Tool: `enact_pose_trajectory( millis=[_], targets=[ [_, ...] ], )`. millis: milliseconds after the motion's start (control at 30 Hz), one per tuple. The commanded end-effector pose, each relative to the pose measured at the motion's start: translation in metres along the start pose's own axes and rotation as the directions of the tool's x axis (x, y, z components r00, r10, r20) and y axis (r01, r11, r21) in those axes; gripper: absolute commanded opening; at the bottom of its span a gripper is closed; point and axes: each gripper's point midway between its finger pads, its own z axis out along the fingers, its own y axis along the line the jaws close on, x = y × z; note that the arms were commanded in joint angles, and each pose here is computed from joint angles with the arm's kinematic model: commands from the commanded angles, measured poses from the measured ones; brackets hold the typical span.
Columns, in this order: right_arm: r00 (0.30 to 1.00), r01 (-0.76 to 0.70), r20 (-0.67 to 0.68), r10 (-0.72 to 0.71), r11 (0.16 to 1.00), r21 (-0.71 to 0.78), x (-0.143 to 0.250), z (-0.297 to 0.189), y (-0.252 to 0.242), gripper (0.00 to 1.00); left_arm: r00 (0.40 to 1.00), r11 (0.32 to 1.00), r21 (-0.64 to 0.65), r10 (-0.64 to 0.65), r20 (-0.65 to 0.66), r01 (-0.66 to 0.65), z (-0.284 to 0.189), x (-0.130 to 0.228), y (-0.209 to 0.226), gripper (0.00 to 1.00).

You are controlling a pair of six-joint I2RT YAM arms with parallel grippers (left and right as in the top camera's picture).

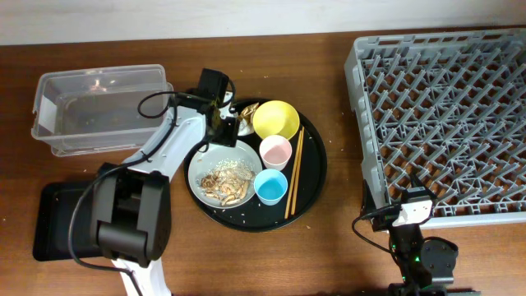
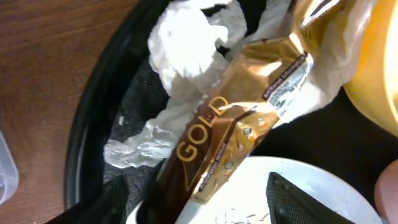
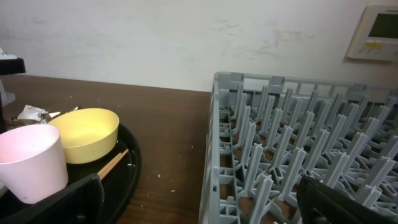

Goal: Sort waste into correct bins and load items into the dishwasher rack
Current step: 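Carry the gold wrapper left and drop it into the clear bin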

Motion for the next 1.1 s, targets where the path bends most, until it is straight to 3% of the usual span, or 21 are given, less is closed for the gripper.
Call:
enact_pose_trajectory(
  millis=[0, 33, 167, 200, 233, 300, 333, 400, 500, 667, 767, 833, 867, 900, 933, 1000, 1033, 1067],
  targets=[
    [1.0, 0.002, -0.006, -0.002, 1.0, 0.01, 0.003, 0.0, -0.002, 0.98, 0.999, 1.0, 0.014, 0.007, -0.045, -0.006, 0.015, 0.009, -0.005, 0.7],
    [1.0, 0.002, -0.006, -0.002, 1.0, 0.01, 0.003, 0.0, -0.002, 0.98, 0.999, 1.0, 0.014, 0.007, -0.043, -0.006, 0.015, 0.008, -0.005, 0.69],
    [1.0, 0.002, -0.006, -0.002, 1.0, 0.01, 0.003, 0.0, -0.002, 0.98, 1.0, 1.0, -0.015, 0.005, -0.017, -0.005, 0.015, 0.002, 0.0, 0.4],
    [1.0, 0.002, -0.006, -0.002, 1.0, 0.01, 0.003, 0.0, -0.002, 0.98, 1.0, 1.0, -0.015, 0.002, -0.015, -0.002, 0.015, 0.002, 0.0, 0.37],
    [1.0, 0.002, -0.006, -0.002, 1.0, 0.01, 0.003, 0.0, -0.002, 0.98, 1.0, 1.0, -0.015, 0.002, -0.019, -0.002, 0.015, 0.002, 0.0, 0.19],
    [1.0, 0.002, -0.006, -0.002, 1.0, 0.01, 0.003, 0.0, -0.002, 0.98, 1.0, 1.0, -0.015, 0.002, -0.024, -0.002, 0.014, 0.003, 0.0, 0.15],
    [1.0, 0.002, -0.006, -0.002, 1.0, 0.01, 0.003, 0.0, -0.002, 0.98, 1.0, 1.0, -0.015, 0.002, -0.026, -0.002, 0.012, 0.003, 0.0, 0.04],
    [1.0, 0.002, -0.006, -0.002, 1.0, 0.01, 0.003, 0.0, -0.002, 0.98, 1.0, 1.0, -0.014, -0.025, -0.016, 0.025, -0.004, -0.001, 0.0, 0.01],
    [1.0, 0.002, -0.006, -0.002, 1.0, 0.01, 0.003, 0.0, -0.002, 0.98, 0.998, 0.995, 0.096, -0.031, 0.053, 0.026, -0.041, -0.013, -0.017, 0.01],
    [1.0, 0.002, -0.006, -0.002, 1.0, 0.01, 0.003, 0.0, -0.002, 0.98, 0.996, 0.973, 0.221, -0.077, 0.033, 0.068, -0.083, 0.0, -0.037, 0.01],
    [1.0, 0.002, -0.006, -0.002, 1.0, 0.01, 0.003, 0.0, -0.002, 0.98, 0.959, 0.948, 0.24, -0.248, 0.134, 0.211, -0.118, -0.024, -0.017, 0.01],
    [1.0, 0.002, -0.006, -0.002, 1.0, 0.01, 0.003, 0.0, -0.002, 0.98, 0.864, 0.893, 0.24, -0.437, 0.251, 0.382, -0.135, -0.051, 0.036, 0.01],
    [1.0, 0.002, -0.006, -0.002, 1.0, 0.01, 0.003, 0.0, -0.002, 0.98, 0.776, 0.814, 0.257, -0.577, 0.255, 0.521, -0.138, -0.054, 0.069, 0.01],
    [1.0, 0.002, -0.006, -0.002, 1.0, 0.01, 0.003, 0.0, -0.002, 0.98, 0.572, 0.614, 0.278, -0.789, 0.226, 0.739, -0.138, -0.046, 0.124, 0.01],
    [1.0, 0.002, -0.006, -0.002, 1.0, 0.01, 0.003, 0.0, -0.002, 0.98, 0.444, 0.492, 0.287, -0.869, 0.217, 0.822, -0.137, -0.04, 0.155, 0.01],
    [1.0, 0.002, -0.006, -0.002, 1.0, 0.01, 0.003, 0.0, -0.002, 0.98, 0.3, 0.35, 0.286, -0.932, 0.204, 0.892, -0.131, -0.028, 0.193, 0.01],
    [1.0, 0.002, -0.006, -0.002, 1.0, 0.01, 0.003, 0.0, -0.002, 0.98, 0.193, 0.242, 0.286, -0.963, 0.188, 0.927, -0.126, -0.019, 0.213, 0.02],
    [1.0, 0.002, -0.006, -0.002, 1.0, 0.01, 0.003, 0.0, -0.002, 0.98, 0.119, 0.167, 0.288, -0.977, 0.177, 0.943, -0.122, -0.014, 0.227, 0.06]
  ],
)
